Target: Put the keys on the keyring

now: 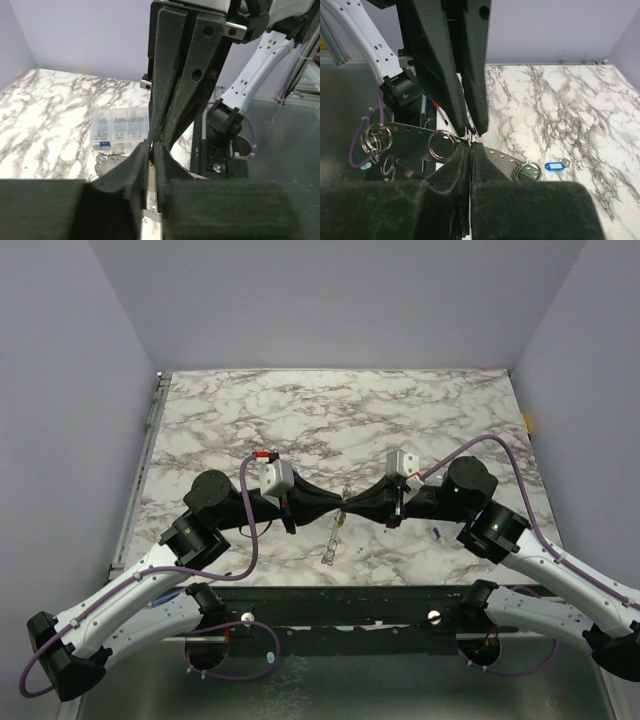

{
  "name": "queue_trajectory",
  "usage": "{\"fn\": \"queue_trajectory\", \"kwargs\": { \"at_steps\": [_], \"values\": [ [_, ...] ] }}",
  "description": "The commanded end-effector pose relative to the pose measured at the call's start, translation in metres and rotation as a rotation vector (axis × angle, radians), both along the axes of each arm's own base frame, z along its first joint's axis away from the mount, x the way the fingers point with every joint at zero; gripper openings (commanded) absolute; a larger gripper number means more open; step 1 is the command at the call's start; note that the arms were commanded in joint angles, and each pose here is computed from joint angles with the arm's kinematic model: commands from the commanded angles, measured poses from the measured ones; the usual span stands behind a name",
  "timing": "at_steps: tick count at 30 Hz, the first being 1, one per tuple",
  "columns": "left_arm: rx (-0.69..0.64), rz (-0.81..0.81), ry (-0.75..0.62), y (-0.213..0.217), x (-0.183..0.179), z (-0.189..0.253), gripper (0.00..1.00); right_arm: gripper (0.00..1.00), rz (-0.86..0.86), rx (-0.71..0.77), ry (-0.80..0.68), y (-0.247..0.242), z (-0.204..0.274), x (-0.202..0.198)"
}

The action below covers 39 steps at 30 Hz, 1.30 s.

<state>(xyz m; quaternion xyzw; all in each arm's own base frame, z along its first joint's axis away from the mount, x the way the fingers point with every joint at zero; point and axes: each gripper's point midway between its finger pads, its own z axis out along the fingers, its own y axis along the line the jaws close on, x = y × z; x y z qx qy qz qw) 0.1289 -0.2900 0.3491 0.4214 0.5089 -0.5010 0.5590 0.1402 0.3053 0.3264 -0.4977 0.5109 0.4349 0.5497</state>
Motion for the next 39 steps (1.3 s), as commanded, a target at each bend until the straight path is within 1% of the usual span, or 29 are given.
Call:
{"fn": "queue_trajectory", "kwargs": {
  "at_steps": [1, 6, 11, 15, 17, 20, 22, 25, 29, 31, 34, 36, 39],
  "values": [
    [-0.014, 0.020, -0.017, 0.004, -0.001, 0.005, 0.31, 0.01, -0.052, 0.003, -0.120, 0.000, -0.002, 0.014],
    [0.000, 0.051, -0.016, 0.010, 0.001, 0.003, 0.41, 0.01, -0.082, 0.037, -0.247, -0.007, -0.006, 0.018],
    [0.004, 0.108, -0.012, 0.017, 0.006, 0.002, 0.64, 0.01, -0.150, 0.056, -0.346, -0.013, -0.014, 0.028],
    [0.002, 0.205, 0.013, 0.028, 0.016, 0.002, 0.86, 0.01, -0.203, 0.031, -0.418, -0.015, -0.023, 0.037],
    [0.012, 0.270, 0.040, 0.034, 0.025, -0.003, 0.91, 0.01, -0.207, 0.028, -0.459, -0.014, -0.029, 0.035],
    [0.051, 0.387, 0.099, 0.043, 0.043, -0.017, 0.92, 0.01, -0.222, 0.034, -0.523, -0.013, -0.033, 0.031],
    [0.079, 0.477, 0.141, 0.050, 0.057, -0.026, 0.92, 0.01, -0.255, 0.013, -0.577, -0.012, -0.036, 0.031],
    [0.142, 0.604, 0.201, 0.061, 0.076, -0.046, 0.92, 0.01, -0.303, -0.020, -0.643, -0.012, -0.041, 0.029],
    [0.239, 0.747, 0.292, 0.073, 0.095, -0.075, 0.91, 0.01, -0.315, -0.005, -0.702, -0.012, -0.041, 0.019],
    [0.288, 0.873, 0.363, 0.086, 0.107, -0.091, 0.91, 0.01, -0.354, -0.026, -0.746, -0.015, -0.043, 0.018],
    [0.403, 1.039, 0.442, 0.107, 0.119, -0.115, 0.90, 0.01, -0.379, -0.043, -0.813, -0.015, -0.045, 0.009],
    [0.442, 1.075, 0.473, 0.110, 0.122, -0.125, 0.90, 0.01, -0.386, -0.040, -0.835, -0.016, -0.046, 0.004],
    [0.462, 1.091, 0.499, 0.110, 0.125, -0.133, 0.90, 0.01, -0.388, -0.055, -0.846, -0.016, -0.050, 0.000]
  ]
}}
